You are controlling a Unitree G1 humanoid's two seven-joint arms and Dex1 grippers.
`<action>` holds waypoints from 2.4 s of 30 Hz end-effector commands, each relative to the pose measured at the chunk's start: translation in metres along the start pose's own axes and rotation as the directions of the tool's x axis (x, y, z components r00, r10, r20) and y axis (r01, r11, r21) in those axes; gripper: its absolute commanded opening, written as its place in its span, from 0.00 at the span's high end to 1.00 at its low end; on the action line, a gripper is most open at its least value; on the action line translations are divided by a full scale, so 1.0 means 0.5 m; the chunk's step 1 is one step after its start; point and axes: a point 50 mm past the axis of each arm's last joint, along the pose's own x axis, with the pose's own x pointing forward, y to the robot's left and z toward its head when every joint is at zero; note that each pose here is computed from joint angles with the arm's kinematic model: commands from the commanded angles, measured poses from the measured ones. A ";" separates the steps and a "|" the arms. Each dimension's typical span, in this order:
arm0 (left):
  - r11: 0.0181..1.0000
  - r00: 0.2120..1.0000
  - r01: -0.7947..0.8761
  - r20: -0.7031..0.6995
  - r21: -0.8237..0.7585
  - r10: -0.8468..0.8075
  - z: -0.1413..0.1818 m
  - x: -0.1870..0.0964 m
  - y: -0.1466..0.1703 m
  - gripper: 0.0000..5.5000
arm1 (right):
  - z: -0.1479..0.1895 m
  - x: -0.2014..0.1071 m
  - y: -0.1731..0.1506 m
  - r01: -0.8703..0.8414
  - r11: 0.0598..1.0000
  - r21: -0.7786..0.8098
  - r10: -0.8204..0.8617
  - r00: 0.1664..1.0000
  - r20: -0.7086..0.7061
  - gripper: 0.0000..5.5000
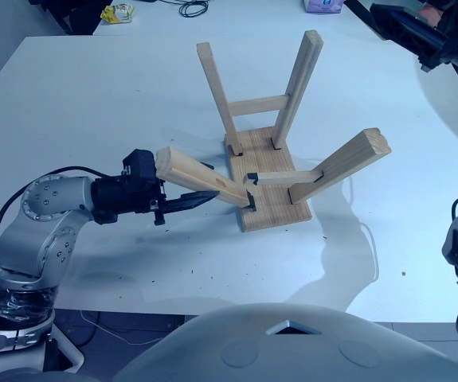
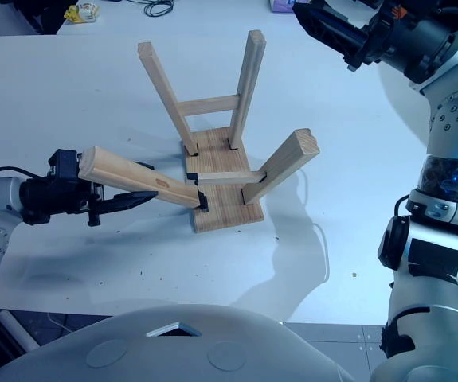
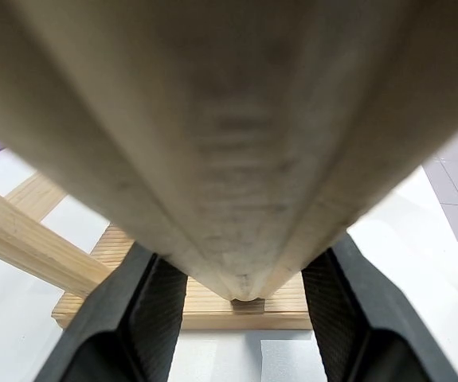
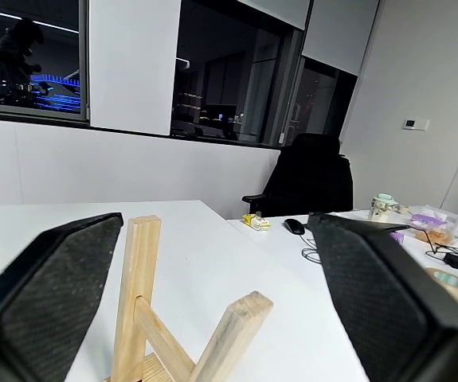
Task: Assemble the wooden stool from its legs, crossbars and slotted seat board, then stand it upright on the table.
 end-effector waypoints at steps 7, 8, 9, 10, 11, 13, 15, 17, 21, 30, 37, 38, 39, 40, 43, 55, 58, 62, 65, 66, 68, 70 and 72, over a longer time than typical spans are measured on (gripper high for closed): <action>0.997 0.996 0.073 -0.056 -0.017 -0.074 -0.002 0.006 -0.002 0.63 | -0.004 -0.015 0.014 0.043 0.999 0.016 -0.043 0.999 0.025 0.22; 0.997 0.995 0.076 -0.063 -0.015 -0.077 -0.003 0.005 0.000 0.63 | -0.004 -0.016 0.015 0.047 0.999 0.018 -0.048 0.998 0.027 0.22; 0.997 0.994 0.080 -0.068 -0.015 -0.081 -0.005 0.005 0.001 0.63 | -0.005 -0.017 0.016 0.051 0.999 0.019 -0.052 0.998 0.027 0.22; 0.996 0.994 0.085 -0.070 -0.015 -0.086 -0.005 0.007 0.001 0.63 | -0.006 -0.018 0.017 0.055 0.998 0.021 -0.055 0.998 0.028 0.22; 0.996 0.993 0.092 -0.067 -0.015 -0.093 -0.004 0.010 0.002 0.63 | -0.007 -0.019 0.017 0.058 0.998 0.023 -0.059 0.998 0.028 0.22; 0.994 0.991 0.110 -0.070 -0.007 -0.110 -0.004 0.016 0.002 0.63 | -0.008 -0.020 0.019 0.067 0.997 0.026 -0.068 0.997 0.032 0.22; 0.993 0.990 0.119 -0.077 -0.002 -0.119 -0.008 0.022 0.001 0.63 | -0.009 -0.019 0.022 0.071 0.997 0.029 -0.072 0.997 0.037 0.22; 0.993 0.990 0.115 -0.080 0.005 -0.114 -0.008 0.026 0.005 0.63 | -0.013 -0.023 0.024 0.079 0.996 0.038 -0.080 0.996 0.036 0.22; 0.994 0.989 0.108 -0.103 0.022 -0.105 -0.007 0.017 0.012 0.63 | -0.018 -0.029 0.029 0.087 0.995 0.051 -0.088 0.996 0.027 0.22; 0.993 0.992 0.107 -0.074 0.041 -0.104 0.011 0.025 0.064 0.63 | -0.030 -0.032 0.045 0.099 0.992 0.076 -0.101 0.995 0.023 0.22; 0.988 0.985 0.149 -0.088 0.028 -0.146 -0.003 0.038 0.044 0.63 | -0.035 -0.034 0.052 0.106 0.991 0.087 -0.108 0.994 0.026 0.22; 0.987 0.983 0.155 -0.108 0.034 -0.151 -0.007 0.036 0.040 0.63 | -0.035 -0.034 0.054 0.107 0.990 0.087 -0.110 0.994 0.026 0.22; 0.986 0.980 0.162 -0.124 0.036 -0.157 -0.011 0.035 0.037 0.63 | -0.035 -0.034 0.058 0.106 0.991 0.087 -0.109 0.994 0.026 0.22; 0.985 0.977 0.168 -0.136 0.034 -0.162 -0.013 0.033 0.033 0.63 | -0.036 -0.034 0.061 0.102 0.991 0.087 -0.105 0.994 0.027 0.22; 0.981 0.971 0.191 -0.153 0.031 -0.184 -0.012 0.030 0.030 0.63 | -0.038 -0.035 0.069 0.107 0.990 0.090 -0.110 0.993 0.031 0.22; 0.977 0.928 0.212 -0.314 0.002 -0.201 -0.015 -0.008 0.066 0.63 | -0.065 -0.057 0.114 0.161 0.982 0.103 -0.162 0.987 0.001 0.22; 0.977 0.924 0.212 -0.326 -0.001 -0.201 -0.006 0.003 0.066 0.63 | -0.073 -0.059 0.127 0.169 0.979 0.116 -0.170 0.985 -0.003 0.22; 0.975 0.919 0.222 -0.333 -0.007 -0.211 0.003 0.005 0.064 0.63 | -0.077 -0.068 0.138 0.197 0.972 0.127 -0.198 0.980 -0.007 0.22; 0.973 0.930 0.231 -0.288 -0.030 -0.229 0.018 0.001 0.070 0.63 | -0.081 -0.075 0.146 0.216 0.967 0.134 -0.217 0.976 -0.008 0.22; 0.973 0.932 0.229 -0.279 -0.037 -0.230 0.020 0.000 0.074 0.63 | -0.082 -0.076 0.148 0.221 0.966 0.135 -0.222 0.975 -0.008 0.22; 0.975 0.936 0.218 -0.274 -0.048 -0.223 0.019 -0.003 0.081 0.63 | -0.083 -0.075 0.148 0.224 0.965 0.137 -0.226 0.974 -0.006 0.22; 0.977 0.938 0.203 -0.273 -0.061 -0.212 0.014 -0.005 0.087 0.63 | -0.083 -0.070 0.149 0.219 0.966 0.139 -0.221 0.975 -0.001 0.22; 0.978 0.936 0.198 -0.283 -0.065 -0.209 0.007 -0.004 0.091 0.63 | -0.083 -0.066 0.149 0.215 0.967 0.139 -0.217 0.976 0.003 0.22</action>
